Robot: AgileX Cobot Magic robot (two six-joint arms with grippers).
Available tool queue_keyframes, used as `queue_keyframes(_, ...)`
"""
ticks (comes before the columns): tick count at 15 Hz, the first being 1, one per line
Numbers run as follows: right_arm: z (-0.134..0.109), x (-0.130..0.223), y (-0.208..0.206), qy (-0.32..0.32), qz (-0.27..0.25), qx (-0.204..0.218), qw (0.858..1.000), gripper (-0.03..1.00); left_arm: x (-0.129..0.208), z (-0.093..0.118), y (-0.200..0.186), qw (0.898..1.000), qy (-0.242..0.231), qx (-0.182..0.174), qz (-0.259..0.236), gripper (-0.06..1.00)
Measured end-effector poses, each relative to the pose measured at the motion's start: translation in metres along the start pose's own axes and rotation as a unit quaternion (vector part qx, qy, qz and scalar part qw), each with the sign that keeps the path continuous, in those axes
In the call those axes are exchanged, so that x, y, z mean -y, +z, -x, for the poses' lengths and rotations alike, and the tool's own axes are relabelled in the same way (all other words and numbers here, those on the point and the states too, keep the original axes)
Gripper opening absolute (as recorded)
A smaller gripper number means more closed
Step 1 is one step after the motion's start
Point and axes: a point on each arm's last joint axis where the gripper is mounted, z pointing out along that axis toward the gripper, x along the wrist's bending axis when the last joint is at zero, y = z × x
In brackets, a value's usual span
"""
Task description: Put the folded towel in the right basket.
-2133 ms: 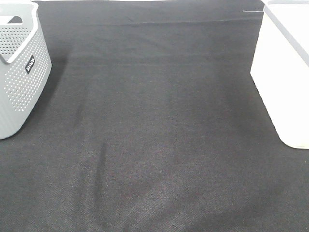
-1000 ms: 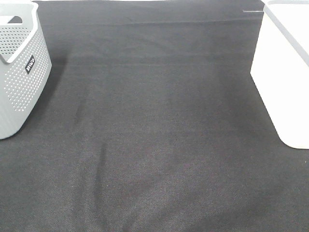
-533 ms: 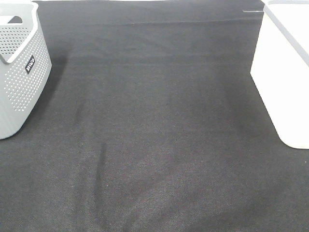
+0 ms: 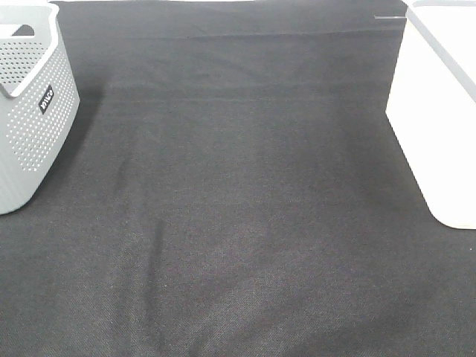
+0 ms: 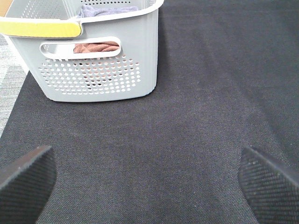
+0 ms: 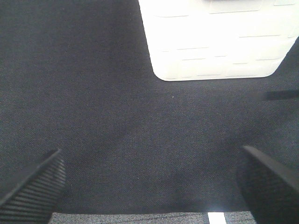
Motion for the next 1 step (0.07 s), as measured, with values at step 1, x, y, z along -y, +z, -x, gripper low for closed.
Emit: queue_keyframes(1, 0.0000, 0.0000, 0.0000, 0.000, 0.000, 0.000, 1.000, 0.96, 0.0000, 0.0000, 0.0000, 1.000, 0.000, 0.000, 0.000, 0.99)
